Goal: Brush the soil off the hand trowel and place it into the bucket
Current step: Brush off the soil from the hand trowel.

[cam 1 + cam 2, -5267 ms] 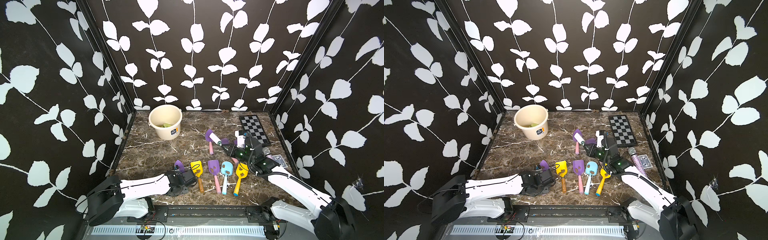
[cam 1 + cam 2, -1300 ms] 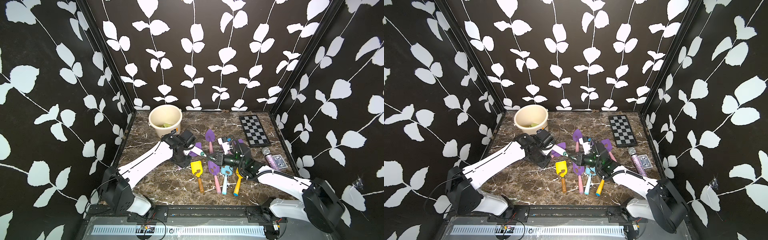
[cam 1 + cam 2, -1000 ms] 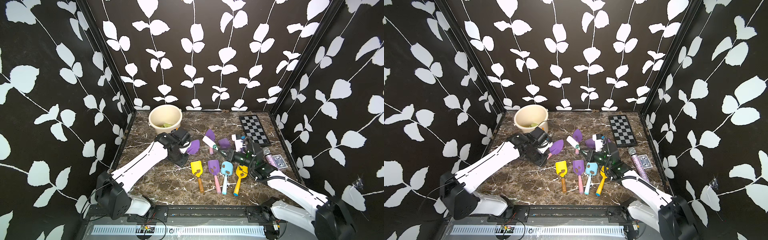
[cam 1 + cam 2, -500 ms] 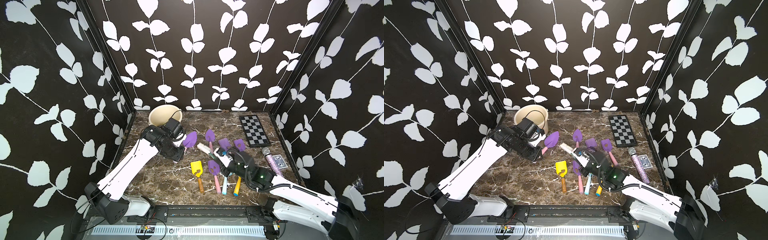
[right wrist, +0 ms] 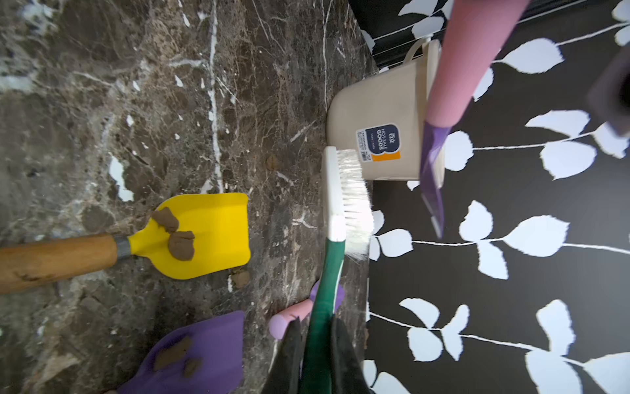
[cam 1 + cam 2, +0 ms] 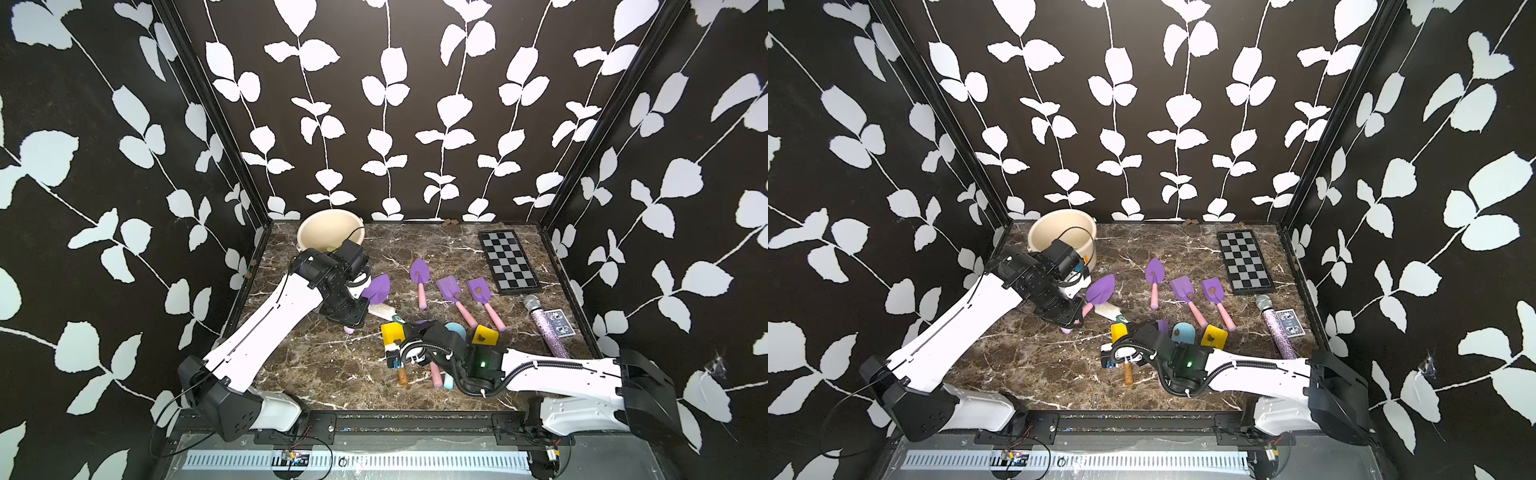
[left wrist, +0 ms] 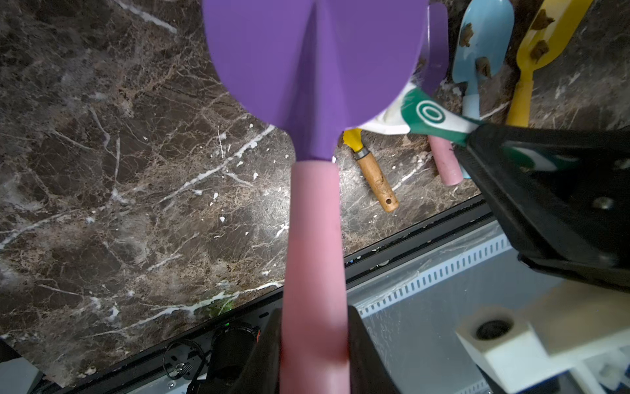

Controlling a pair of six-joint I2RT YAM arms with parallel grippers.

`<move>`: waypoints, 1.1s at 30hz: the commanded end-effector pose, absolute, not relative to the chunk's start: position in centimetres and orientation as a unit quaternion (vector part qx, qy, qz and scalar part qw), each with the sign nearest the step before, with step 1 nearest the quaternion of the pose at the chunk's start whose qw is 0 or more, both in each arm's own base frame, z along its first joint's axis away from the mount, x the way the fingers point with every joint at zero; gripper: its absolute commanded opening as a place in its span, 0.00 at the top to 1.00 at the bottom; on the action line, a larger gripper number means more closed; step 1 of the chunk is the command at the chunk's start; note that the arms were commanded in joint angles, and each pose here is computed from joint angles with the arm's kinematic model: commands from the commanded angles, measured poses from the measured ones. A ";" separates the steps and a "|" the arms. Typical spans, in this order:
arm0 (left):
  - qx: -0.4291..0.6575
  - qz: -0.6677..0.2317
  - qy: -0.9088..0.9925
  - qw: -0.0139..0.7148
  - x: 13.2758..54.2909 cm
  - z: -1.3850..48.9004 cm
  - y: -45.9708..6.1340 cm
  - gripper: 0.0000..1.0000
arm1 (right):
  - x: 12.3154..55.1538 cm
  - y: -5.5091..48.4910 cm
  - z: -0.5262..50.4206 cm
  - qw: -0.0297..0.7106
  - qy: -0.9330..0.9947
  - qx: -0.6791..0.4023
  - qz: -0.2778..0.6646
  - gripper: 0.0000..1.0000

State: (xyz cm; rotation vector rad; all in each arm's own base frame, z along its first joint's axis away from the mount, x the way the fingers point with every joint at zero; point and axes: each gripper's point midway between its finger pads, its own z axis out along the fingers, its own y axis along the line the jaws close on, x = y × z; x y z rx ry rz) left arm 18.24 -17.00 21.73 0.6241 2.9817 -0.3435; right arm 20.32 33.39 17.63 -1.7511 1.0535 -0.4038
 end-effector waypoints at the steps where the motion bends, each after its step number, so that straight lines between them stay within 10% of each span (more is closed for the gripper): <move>1: 0.211 -0.121 0.970 0.008 17.3 20.8 -17.1 1.00 | 21.1 35.0 22.9 0.564 0.382 -0.700 -0.214 1.00; 20: 0.220 -0.138 0.965 0.037 17.8 22.3 -17.5 1.00 | 26.7 28.1 20.7 0.533 0.513 -0.604 -0.297 1.00; 33: 0.209 -0.153 0.965 0.030 18.5 21.4 -18.5 1.00 | 22.8 34.0 22.5 0.546 0.402 -0.677 -0.284 1.00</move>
